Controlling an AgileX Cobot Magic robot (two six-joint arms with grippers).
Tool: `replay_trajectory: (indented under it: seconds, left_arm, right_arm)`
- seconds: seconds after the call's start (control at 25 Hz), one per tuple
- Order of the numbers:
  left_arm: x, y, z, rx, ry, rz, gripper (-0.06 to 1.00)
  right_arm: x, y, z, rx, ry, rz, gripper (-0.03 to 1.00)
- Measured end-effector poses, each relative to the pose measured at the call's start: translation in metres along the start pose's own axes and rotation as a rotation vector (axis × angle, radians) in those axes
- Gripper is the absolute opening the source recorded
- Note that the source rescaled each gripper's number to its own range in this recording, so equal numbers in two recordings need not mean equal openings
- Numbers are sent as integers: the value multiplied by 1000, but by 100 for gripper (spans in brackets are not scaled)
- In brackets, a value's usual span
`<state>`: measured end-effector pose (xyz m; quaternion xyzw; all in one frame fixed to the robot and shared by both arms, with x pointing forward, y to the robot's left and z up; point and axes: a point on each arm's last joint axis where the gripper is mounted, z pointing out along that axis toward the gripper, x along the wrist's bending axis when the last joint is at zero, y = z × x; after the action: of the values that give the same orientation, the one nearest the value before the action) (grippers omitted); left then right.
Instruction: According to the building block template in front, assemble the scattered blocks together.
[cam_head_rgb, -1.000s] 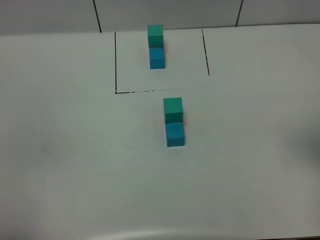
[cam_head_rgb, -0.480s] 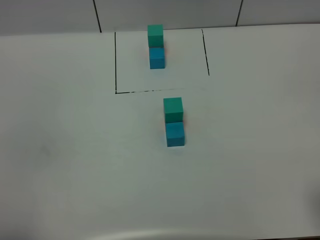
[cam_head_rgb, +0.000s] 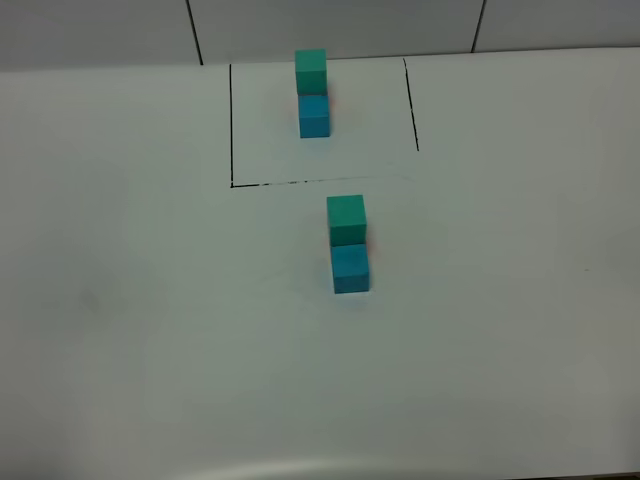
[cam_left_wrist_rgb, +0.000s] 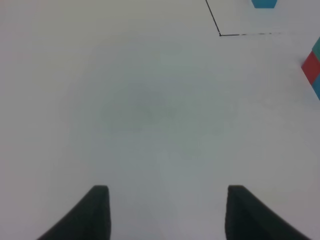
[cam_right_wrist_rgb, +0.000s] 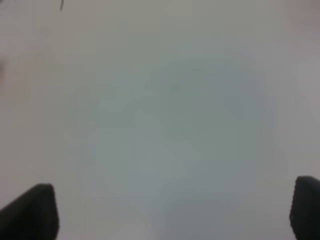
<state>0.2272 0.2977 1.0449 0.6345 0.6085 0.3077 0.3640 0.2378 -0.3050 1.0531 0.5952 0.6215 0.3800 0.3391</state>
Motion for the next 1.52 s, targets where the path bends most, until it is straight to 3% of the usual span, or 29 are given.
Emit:
replay_trajectory:
  seconds: [0.44, 1.08, 1.52]
  left_arm:
    - [0, 0, 0, 0, 0, 0, 16]
    - [0, 0, 0, 0, 0, 0, 16]
    - [0, 0, 0, 0, 0, 0, 16]
  right_arm:
    - [1, -2, -4, -30, 24, -5, 73]
    - [1, -2, -4, -30, 23, -4, 72]
    - [2, -3, -4, -37, -159, 95, 72]
